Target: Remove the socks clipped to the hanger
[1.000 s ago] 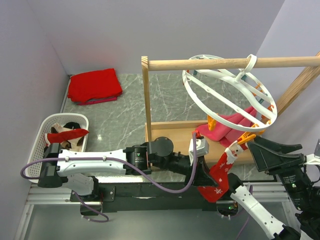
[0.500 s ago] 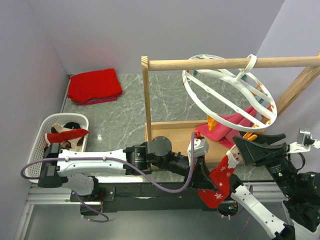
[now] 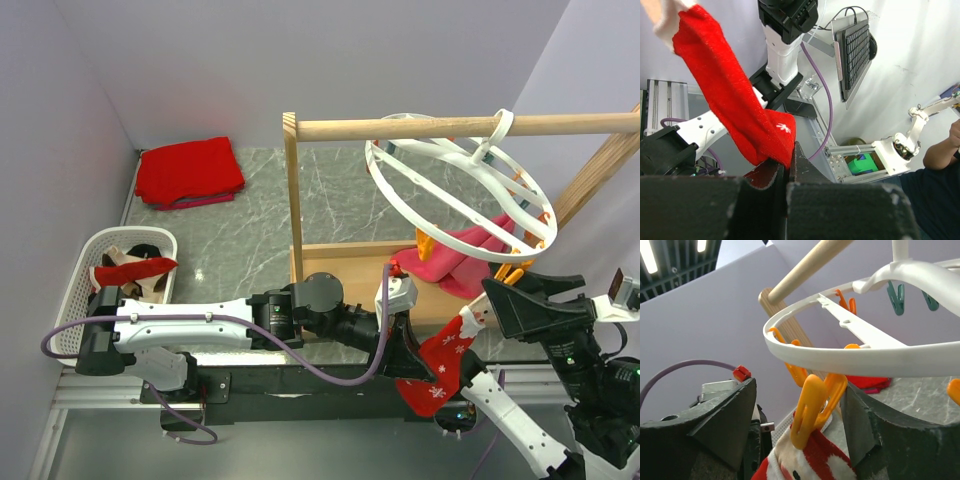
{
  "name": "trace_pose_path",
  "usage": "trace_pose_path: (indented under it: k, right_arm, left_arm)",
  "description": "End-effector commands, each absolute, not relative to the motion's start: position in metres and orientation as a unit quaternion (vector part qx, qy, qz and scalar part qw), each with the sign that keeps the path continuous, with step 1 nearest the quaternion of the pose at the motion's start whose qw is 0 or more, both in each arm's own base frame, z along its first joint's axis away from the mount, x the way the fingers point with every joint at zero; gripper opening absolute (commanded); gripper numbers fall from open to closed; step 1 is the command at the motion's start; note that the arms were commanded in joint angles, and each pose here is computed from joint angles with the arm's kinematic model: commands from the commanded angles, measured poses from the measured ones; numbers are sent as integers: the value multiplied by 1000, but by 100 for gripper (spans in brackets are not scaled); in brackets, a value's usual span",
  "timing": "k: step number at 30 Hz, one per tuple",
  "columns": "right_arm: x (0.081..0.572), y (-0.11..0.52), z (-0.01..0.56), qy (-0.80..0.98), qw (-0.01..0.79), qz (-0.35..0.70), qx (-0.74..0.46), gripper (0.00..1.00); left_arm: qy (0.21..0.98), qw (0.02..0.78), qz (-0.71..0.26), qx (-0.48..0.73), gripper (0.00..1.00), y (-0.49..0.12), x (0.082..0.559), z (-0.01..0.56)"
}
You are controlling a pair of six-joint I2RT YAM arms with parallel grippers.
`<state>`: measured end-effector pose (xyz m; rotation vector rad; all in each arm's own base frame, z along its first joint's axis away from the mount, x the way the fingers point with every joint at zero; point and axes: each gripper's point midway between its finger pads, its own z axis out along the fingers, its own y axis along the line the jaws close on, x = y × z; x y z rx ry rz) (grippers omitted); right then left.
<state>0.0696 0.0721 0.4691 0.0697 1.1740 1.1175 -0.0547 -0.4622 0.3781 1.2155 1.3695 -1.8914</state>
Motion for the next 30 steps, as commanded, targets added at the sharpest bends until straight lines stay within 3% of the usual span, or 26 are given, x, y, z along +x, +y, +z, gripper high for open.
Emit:
trace_pose_path:
  k: [1, 13, 19, 30]
  right_arm:
    - [56, 64, 486, 490, 701, 517, 30, 72]
    - [51, 59, 484, 484, 704, 518, 32, 68]
    - [53, 53, 485, 485, 706, 513, 49, 59]
    - [55, 48, 484, 478, 707, 516, 67, 62]
  left_arm:
    - [482, 271, -708, 440, 1, -459, -53, 400]
    - [489, 274, -702, 438, 1, -462, -50, 395]
    - [489, 273, -702, 439, 1, -462, -51, 395]
    - [487, 271, -703, 441, 1, -462, -52, 393]
